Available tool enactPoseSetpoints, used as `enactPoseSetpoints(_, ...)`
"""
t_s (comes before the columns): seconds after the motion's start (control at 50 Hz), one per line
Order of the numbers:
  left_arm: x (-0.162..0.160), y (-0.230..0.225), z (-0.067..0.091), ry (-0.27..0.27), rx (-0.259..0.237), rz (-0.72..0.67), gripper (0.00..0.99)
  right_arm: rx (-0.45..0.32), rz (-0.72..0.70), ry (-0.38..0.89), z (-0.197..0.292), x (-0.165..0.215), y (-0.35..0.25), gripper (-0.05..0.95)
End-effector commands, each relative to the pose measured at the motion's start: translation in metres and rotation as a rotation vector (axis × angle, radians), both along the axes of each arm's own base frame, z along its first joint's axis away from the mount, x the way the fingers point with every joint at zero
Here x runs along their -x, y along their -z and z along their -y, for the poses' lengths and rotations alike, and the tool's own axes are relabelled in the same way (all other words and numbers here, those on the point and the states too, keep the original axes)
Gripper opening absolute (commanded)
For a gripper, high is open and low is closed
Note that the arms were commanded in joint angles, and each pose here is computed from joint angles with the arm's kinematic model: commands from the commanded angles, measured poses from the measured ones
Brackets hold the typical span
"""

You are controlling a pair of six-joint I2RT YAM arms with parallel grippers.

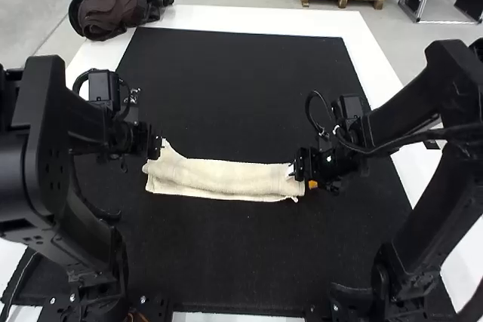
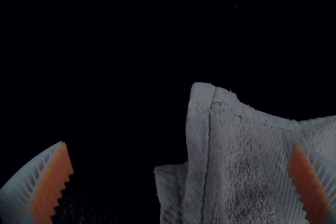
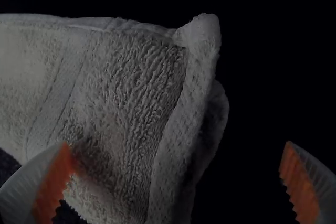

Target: Fold the towel.

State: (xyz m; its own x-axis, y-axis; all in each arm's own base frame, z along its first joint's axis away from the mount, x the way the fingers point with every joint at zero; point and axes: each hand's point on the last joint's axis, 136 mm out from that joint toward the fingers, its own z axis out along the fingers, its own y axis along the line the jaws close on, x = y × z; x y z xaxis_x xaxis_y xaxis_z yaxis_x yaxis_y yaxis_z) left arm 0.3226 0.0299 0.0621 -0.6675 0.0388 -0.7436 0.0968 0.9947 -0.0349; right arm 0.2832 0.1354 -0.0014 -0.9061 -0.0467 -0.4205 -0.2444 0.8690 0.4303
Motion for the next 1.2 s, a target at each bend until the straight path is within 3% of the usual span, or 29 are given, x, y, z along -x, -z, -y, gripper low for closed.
enactPoseSetpoints(0.0,-0.010,-0.019,-0.008,-0.024,-0.014,0.053,0.959,-0.035,0.029,-0.046,-0.020,-0.009,-0.012,0.91)
enactPoseSetpoints(0.74,-0.009,-0.019,-0.009,-0.027,-0.016,0.050,0.959,-0.034,-0.004,-0.049,-0.025,-0.007,-0.004,0.89)
enactPoseSetpoints(0.78,-0.009,-0.019,-0.009,-0.027,-0.016,0.050,0.959,-0.034,-0.006,-0.053,-0.026,-0.006,-0.003,0.85)
enactPoseSetpoints(0.86,-0.009,-0.019,-0.009,-0.027,-0.016,0.050,0.959,-0.044,-0.016,-0.061,-0.028,-0.004,-0.002,0.63)
enactPoseSetpoints(0.98,-0.009,-0.018,-0.009,-0.028,-0.017,0.048,0.959,-0.073,-0.026,-0.074,-0.032,-0.001,-0.002,-0.03)
enactPoseSetpoints(1.18,-0.012,-0.023,-0.014,-0.058,-0.020,0.070,0.961,-0.078,-0.036,-0.062,-0.029,-0.001,-0.003,-0.03)
